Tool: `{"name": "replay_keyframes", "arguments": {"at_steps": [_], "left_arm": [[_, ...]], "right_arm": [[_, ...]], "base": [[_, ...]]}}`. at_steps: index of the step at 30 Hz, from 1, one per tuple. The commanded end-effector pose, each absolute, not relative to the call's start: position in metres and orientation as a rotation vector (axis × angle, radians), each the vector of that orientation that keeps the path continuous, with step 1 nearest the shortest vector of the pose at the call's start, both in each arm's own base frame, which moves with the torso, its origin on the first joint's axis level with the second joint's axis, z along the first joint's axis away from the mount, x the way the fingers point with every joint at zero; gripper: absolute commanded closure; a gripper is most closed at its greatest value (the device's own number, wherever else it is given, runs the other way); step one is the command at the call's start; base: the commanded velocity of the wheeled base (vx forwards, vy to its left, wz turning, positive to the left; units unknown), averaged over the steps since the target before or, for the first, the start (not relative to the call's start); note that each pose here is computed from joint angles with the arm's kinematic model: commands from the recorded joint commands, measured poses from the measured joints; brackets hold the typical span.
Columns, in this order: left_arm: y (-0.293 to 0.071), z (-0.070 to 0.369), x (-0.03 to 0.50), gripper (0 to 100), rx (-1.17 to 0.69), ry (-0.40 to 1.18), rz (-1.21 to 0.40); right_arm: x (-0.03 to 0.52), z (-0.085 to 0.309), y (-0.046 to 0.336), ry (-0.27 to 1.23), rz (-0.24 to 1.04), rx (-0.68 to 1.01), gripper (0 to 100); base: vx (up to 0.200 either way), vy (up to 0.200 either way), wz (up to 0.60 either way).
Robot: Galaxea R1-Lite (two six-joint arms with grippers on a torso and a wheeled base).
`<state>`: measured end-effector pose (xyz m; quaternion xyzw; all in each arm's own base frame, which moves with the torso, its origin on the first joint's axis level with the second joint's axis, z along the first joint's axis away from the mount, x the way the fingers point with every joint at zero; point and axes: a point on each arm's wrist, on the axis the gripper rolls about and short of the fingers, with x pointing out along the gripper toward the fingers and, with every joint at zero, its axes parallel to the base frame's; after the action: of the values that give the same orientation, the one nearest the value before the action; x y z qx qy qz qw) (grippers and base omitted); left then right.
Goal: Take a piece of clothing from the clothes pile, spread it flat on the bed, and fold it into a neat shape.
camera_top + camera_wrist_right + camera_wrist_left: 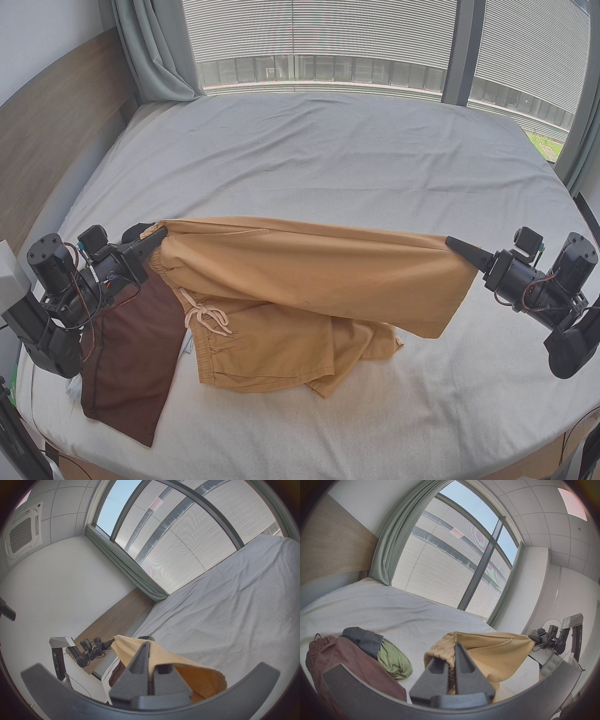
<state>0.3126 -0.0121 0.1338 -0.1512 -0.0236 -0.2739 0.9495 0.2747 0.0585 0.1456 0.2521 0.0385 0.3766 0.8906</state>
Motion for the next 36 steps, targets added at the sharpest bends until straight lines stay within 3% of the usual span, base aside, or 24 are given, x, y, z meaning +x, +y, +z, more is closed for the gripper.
{"name": "replay_keyframes", "arguments": {"at_steps": [1,16,36], "left_arm": [[-0.012,0.133,0.313,100,-0.308,-0.048,-0.557],[-0.013,0.134,0.312,100,-0.309,-0.048,-0.557],[-0.018,0.133,0.327,100,-0.343,-0.061,-0.557]], "right_arm": [[0.276,0.144,0.059,0.086,0.780,0.525,100],[0.280,0.149,0.064,0.050,0.796,0.498,100],[0.334,0.139,0.070,0.011,0.792,0.494,100]], "base": [[0.000,0.000,0.00],[0.000,0.000,0.00],[0.000,0.000,0.00]]}}
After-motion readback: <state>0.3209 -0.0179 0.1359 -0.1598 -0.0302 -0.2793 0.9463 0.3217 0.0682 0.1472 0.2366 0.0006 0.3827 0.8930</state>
